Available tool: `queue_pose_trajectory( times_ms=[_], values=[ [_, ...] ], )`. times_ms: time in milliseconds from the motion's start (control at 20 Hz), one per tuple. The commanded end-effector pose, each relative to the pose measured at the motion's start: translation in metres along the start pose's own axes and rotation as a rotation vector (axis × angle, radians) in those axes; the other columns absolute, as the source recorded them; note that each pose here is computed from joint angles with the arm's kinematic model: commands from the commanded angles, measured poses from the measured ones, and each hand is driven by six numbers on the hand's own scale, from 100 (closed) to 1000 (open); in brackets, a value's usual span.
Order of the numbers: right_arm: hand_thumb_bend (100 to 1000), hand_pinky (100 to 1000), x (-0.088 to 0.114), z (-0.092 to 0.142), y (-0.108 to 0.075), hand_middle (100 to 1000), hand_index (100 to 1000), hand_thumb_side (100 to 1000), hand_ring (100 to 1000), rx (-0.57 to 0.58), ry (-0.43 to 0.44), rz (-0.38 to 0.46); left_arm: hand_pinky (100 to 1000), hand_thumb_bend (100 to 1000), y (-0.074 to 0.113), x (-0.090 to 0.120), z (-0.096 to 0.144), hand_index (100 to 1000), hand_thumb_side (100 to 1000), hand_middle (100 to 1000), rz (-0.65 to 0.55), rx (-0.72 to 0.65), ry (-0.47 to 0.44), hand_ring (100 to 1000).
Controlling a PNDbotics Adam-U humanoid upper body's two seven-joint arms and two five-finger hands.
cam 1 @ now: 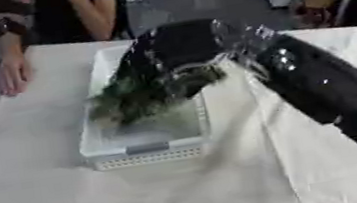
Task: Pick up objects on the table and place them in the box.
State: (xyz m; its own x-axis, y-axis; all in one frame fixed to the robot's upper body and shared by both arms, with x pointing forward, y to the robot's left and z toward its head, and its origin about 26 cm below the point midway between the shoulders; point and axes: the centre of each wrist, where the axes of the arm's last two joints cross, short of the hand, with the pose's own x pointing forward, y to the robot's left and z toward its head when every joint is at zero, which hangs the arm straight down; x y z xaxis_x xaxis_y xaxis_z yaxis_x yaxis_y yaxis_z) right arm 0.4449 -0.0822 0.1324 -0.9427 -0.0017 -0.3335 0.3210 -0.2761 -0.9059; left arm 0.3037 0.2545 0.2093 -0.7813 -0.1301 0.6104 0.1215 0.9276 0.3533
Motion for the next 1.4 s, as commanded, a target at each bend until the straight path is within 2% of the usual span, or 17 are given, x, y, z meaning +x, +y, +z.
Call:
queue_pose_trajectory(
  times_ms=[50, 250, 350, 400, 450, 500, 550, 600, 650, 750, 800, 850, 950, 1100, 1400],
  values=[
    [100, 1000, -0.007, 0.002, -0.005, 1000, 1000, 764, 1000, 0.054, 0.02, -0.001, 486, 100, 0.001, 0.006, -0.006, 711, 766, 740, -0.002, -0.006, -0.034, 621],
    [115, 1000, -0.012, 0.01, -0.009, 1000, 1000, 761, 1000, 0.063, 0.038, -0.007, 486, 100, 0.001, 0.006, -0.006, 711, 766, 740, -0.003, -0.005, -0.032, 621],
    [148, 1000, -0.014, 0.012, -0.013, 1000, 1000, 727, 1000, 0.058, 0.043, -0.002, 486, 100, 0.001, 0.006, -0.005, 712, 766, 740, -0.004, -0.006, -0.03, 621],
    [192, 1000, -0.017, 0.015, -0.017, 1000, 1000, 545, 1000, 0.043, 0.048, 0.005, 486, 100, 0.001, 0.006, -0.005, 712, 766, 740, -0.004, -0.006, -0.03, 622],
    [199, 1000, -0.019, 0.017, -0.025, 1000, 1000, 532, 1000, 0.011, 0.053, 0.021, 486, 100, 0.001, 0.006, -0.005, 712, 766, 740, -0.004, -0.006, -0.029, 622],
    [208, 1000, -0.023, 0.021, -0.032, 1000, 1000, 472, 1000, -0.02, 0.056, 0.036, 486, 100, 0.001, 0.006, -0.005, 712, 766, 740, -0.004, -0.006, -0.029, 622],
    [211, 1000, -0.026, 0.025, -0.04, 1000, 1000, 488, 1000, -0.046, 0.056, 0.045, 486, 100, 0.001, 0.006, -0.005, 712, 765, 740, -0.004, -0.006, -0.029, 622],
    [154, 1000, -0.028, 0.028, -0.044, 1000, 1000, 427, 1000, -0.058, 0.052, 0.043, 486, 100, 0.001, 0.006, -0.005, 712, 766, 740, -0.004, -0.006, -0.029, 622],
    [163, 1000, -0.031, 0.032, -0.047, 1000, 1000, 349, 1000, -0.05, 0.043, 0.02, 486, 100, 0.001, 0.006, -0.004, 712, 766, 741, -0.005, -0.007, -0.028, 622],
    [164, 1000, -0.038, 0.046, -0.052, 1000, 1000, 345, 1000, 0.037, 0.029, -0.047, 486, 100, 0.002, 0.006, -0.004, 712, 766, 741, -0.009, -0.008, -0.025, 622],
    [233, 1000, -0.042, 0.052, -0.058, 1000, 1000, 460, 1000, 0.084, 0.02, -0.082, 486, 100, 0.002, 0.006, -0.004, 712, 765, 741, -0.01, -0.008, -0.024, 622],
    [249, 1000, -0.047, 0.062, -0.063, 1000, 1000, 515, 1000, 0.171, 0.012, -0.11, 486, 100, 0.003, 0.005, -0.003, 712, 766, 740, -0.013, -0.008, -0.021, 622],
    [278, 1000, -0.057, 0.08, -0.081, 1000, 1000, 554, 1000, 0.27, -0.014, -0.162, 486, 100, 0.004, 0.005, -0.002, 712, 766, 741, -0.018, -0.007, -0.017, 622],
    [291, 1000, -0.062, 0.102, -0.099, 1000, 1000, 569, 1000, 0.271, -0.033, -0.181, 486, 100, 0.005, 0.005, -0.001, 712, 765, 740, -0.025, -0.003, -0.013, 622],
    [284, 1000, -0.063, 0.111, -0.105, 1000, 1000, 591, 1000, 0.238, -0.032, -0.186, 487, 100, 0.005, 0.005, -0.001, 712, 764, 740, -0.028, -0.003, -0.012, 622]
  ],
)
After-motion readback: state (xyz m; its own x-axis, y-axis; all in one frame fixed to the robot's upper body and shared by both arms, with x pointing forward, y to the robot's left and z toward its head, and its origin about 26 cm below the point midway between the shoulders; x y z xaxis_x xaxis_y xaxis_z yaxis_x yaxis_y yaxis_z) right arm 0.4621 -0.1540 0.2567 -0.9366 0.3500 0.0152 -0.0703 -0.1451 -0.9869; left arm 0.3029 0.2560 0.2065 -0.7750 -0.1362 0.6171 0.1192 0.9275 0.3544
